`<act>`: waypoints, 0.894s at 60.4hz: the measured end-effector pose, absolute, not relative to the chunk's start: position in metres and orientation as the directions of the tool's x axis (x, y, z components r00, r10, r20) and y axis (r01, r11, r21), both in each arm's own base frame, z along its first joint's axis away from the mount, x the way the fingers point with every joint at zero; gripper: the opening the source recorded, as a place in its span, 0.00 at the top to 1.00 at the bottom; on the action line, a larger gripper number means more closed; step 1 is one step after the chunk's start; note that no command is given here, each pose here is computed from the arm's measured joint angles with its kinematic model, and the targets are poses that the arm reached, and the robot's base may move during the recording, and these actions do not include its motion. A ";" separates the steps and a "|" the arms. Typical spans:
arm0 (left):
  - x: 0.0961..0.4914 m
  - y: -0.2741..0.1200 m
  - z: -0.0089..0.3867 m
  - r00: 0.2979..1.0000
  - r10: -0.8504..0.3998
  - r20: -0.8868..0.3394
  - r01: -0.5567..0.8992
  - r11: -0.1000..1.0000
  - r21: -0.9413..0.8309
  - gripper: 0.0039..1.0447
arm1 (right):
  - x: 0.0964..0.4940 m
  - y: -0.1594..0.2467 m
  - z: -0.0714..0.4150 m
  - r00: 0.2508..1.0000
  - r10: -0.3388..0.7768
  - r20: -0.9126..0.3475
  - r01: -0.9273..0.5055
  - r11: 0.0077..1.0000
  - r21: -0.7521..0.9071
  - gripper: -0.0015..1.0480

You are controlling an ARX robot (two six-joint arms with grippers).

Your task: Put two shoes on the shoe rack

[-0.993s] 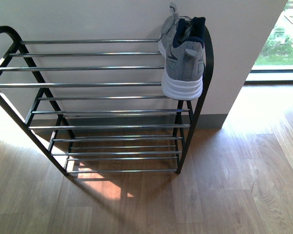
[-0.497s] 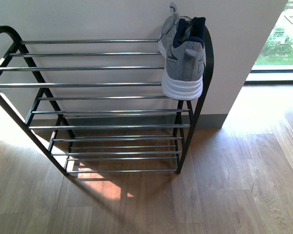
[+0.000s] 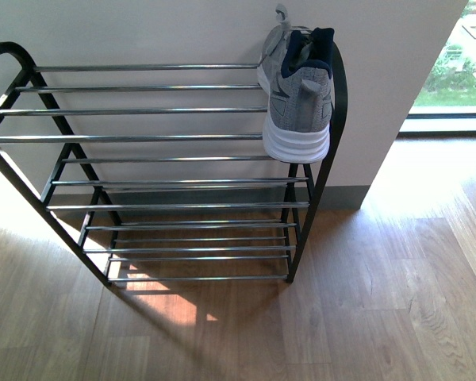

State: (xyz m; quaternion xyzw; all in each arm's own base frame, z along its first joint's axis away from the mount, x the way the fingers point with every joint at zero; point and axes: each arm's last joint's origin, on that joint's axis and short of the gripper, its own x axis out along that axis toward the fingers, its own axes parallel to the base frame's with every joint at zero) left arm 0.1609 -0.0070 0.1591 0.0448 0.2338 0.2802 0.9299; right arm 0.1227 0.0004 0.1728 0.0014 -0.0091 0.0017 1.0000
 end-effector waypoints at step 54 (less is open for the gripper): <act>0.161 -0.007 0.159 0.734 0.542 -0.409 -0.500 0.839 0.215 0.99 | 0.097 0.000 0.170 1.000 0.002 0.015 -0.002 1.000 0.003 0.98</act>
